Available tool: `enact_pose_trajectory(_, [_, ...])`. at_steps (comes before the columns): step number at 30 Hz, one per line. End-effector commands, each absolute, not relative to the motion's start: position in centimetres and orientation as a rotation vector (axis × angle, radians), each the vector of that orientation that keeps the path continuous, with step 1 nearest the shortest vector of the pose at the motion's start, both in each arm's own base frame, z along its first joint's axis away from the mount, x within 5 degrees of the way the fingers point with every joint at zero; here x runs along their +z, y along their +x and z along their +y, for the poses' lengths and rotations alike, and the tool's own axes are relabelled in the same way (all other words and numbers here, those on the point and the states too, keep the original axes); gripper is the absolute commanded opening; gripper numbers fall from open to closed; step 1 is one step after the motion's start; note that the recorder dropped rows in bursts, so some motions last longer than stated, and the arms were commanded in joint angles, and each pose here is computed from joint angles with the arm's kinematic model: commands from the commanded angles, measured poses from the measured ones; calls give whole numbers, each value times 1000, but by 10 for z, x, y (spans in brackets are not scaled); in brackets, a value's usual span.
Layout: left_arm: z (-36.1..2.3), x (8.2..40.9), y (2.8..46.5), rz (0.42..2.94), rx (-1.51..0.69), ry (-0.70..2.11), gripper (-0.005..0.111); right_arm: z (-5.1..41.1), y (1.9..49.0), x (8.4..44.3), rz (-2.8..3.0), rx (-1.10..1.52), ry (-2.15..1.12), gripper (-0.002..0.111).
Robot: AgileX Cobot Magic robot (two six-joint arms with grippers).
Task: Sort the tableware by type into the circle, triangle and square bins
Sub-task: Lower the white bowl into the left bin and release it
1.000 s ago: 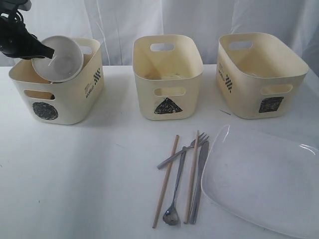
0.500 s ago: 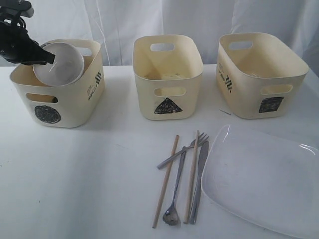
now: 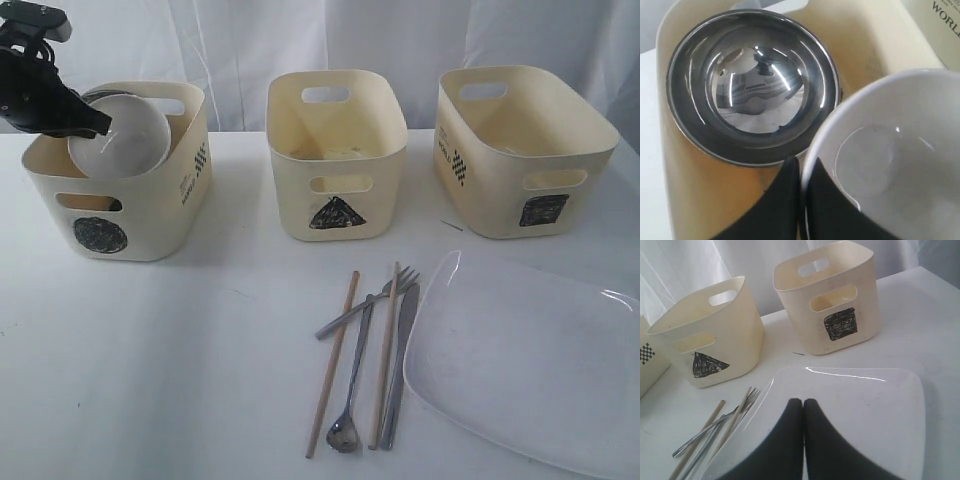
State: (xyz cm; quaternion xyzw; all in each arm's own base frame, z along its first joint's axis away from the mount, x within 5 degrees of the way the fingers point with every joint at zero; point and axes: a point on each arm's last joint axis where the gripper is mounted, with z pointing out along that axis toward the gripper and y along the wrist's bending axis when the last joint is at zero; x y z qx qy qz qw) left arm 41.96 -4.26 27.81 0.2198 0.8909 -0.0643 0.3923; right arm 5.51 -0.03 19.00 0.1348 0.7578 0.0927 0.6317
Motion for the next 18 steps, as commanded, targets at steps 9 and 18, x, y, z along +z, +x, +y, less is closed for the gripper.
enact_pose_trajectory(9, [-42, 280, 417, 2279, -193, 528, 42, 0, 55, 189, 1727, 217, 307, 0])
enact_pose_trajectory(18, [-46, 326, 394, 2191, -250, 501, 42, 0, 55, 189, 1724, 235, 328, 0])
